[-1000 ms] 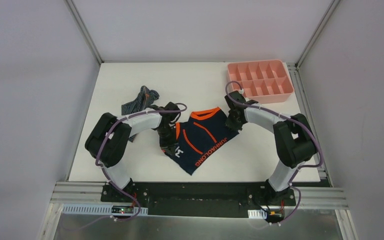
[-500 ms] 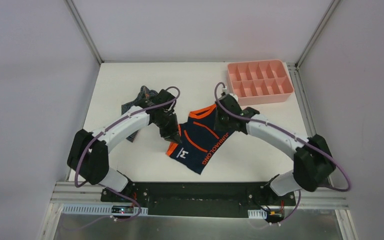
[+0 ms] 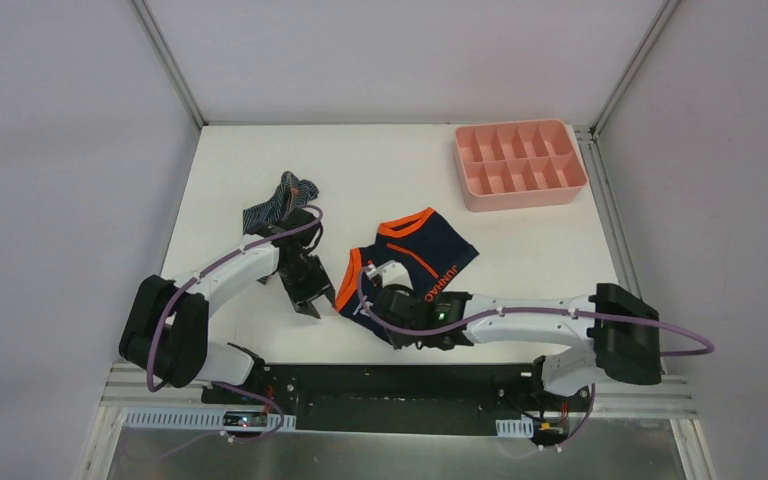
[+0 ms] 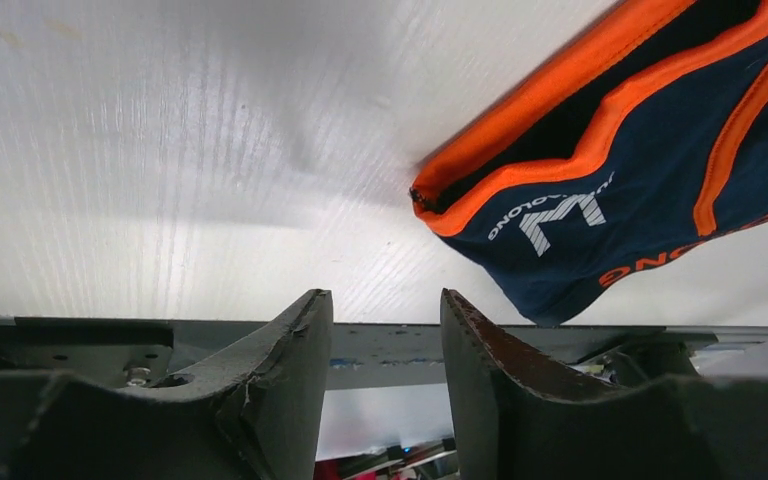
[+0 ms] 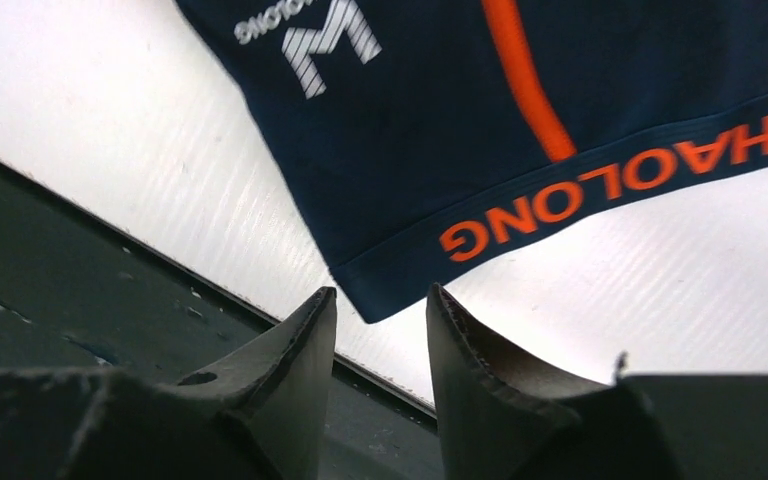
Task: Roll the underwear
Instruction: Flatten out the underwear at the center of the board, then fold the underwear at the center of the board.
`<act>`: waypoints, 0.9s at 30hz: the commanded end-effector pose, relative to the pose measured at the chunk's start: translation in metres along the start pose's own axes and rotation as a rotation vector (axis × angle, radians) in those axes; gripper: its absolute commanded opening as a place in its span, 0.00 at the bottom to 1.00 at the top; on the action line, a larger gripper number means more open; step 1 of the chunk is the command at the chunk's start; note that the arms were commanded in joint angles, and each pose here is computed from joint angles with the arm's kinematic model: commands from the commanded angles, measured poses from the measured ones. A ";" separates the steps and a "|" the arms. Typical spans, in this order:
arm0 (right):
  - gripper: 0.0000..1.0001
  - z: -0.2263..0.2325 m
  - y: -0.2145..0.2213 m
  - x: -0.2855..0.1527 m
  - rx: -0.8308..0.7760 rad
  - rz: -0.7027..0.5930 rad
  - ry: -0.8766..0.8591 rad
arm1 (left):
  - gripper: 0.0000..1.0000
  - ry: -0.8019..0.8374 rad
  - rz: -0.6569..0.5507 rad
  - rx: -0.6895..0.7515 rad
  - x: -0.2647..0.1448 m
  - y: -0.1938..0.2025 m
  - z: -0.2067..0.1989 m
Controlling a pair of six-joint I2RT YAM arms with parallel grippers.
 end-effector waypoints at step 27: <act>0.45 0.030 0.015 0.012 -0.043 0.003 0.059 | 0.35 0.041 -0.064 0.015 0.021 -0.014 -0.006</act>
Point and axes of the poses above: each gripper's point midway between its finger pads, its own x axis out along the fingers, its own z axis along the line the jaws close on, y = z × x, the point moved 8 cm from there along -x, back along the fingers, and after that the axes turned 9 degrees about -x, right-handed, at the moved point
